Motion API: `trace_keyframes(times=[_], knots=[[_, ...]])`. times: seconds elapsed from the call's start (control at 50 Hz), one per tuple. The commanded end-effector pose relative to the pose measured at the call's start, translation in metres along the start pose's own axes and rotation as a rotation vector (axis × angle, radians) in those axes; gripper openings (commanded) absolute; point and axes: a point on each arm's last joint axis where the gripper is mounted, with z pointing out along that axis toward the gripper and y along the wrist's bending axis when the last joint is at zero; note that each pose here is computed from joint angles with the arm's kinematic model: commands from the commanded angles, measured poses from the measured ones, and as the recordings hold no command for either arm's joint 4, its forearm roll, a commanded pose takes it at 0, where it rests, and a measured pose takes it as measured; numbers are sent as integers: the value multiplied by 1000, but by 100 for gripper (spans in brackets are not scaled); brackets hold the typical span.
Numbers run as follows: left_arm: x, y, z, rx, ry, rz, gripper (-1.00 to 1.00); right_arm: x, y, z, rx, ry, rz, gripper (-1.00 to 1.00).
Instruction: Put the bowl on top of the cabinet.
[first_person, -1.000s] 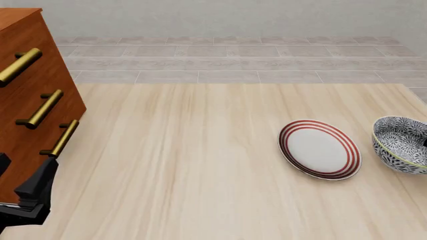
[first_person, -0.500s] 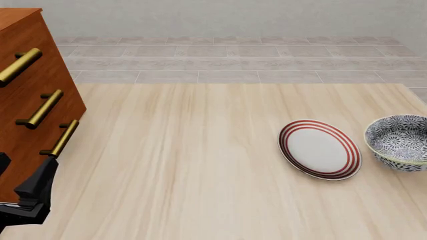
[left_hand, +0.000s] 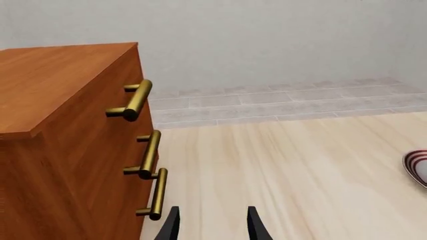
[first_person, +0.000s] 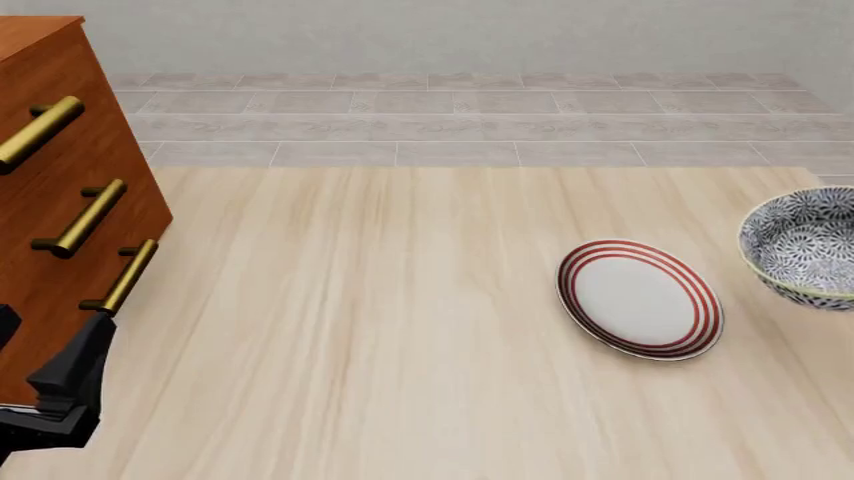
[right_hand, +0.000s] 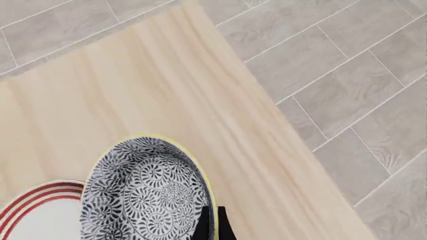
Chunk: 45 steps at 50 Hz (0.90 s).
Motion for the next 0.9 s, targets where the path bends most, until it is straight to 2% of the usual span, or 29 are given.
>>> trace_keyframes(times=[0.02, 0.2, 0.52, 0.72, 0.78, 0.9], knots=[[0, 0, 1, -1, 0, -2, 100, -20, 10, -30, -29, -65, -13, -100], [0, 0, 0, -1, -3, -5, 100, -30, 18, -56, -55, -110, -19, -100], [-1, 0, -2, -3, -10, -16, 100, -48, 48, -90, -154, -178, -88, -100], [0, 0, -4, -1, -17, -22, 100, -55, 73, -104, -236, -203, -174, -100], [0, 0, -4, 0, -17, -21, 100, -57, 77, -106, -248, -208, -174, -100], [0, 0, -5, 1, -18, -22, 100, -58, 92, -114, -300, -224, -212, -100]])
